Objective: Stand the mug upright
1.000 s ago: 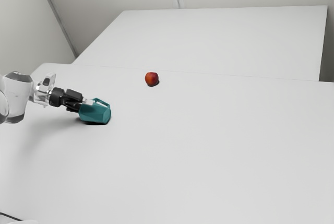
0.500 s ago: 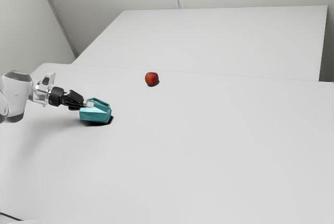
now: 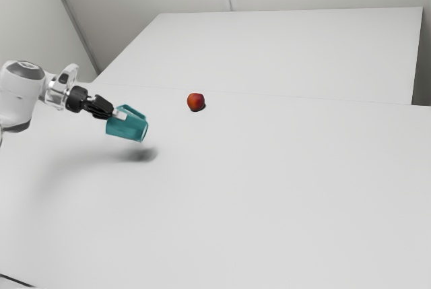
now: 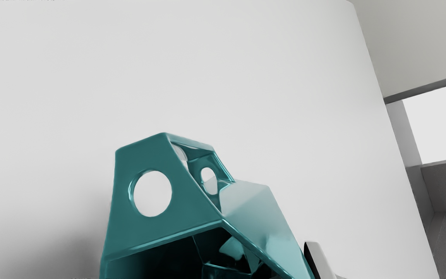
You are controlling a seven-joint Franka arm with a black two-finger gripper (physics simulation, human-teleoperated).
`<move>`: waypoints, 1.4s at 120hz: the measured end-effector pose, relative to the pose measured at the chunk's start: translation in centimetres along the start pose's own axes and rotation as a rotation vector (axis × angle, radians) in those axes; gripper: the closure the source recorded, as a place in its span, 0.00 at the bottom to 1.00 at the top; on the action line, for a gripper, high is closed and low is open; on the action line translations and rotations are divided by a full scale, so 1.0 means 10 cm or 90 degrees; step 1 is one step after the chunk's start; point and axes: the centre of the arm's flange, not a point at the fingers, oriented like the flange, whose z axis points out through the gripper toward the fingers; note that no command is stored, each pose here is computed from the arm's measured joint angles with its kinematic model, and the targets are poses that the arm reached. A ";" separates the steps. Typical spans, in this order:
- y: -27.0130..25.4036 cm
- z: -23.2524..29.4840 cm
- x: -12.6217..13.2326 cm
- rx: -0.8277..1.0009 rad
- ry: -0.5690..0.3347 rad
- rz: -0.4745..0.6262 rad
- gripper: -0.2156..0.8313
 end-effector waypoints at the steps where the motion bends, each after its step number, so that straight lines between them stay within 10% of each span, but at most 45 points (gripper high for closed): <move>1: 0.03 0.00 0.00 0.002 -0.002 0.002 0.96; 168: 2.26 0.75 -0.39 0.409 -0.256 0.067 0.96</move>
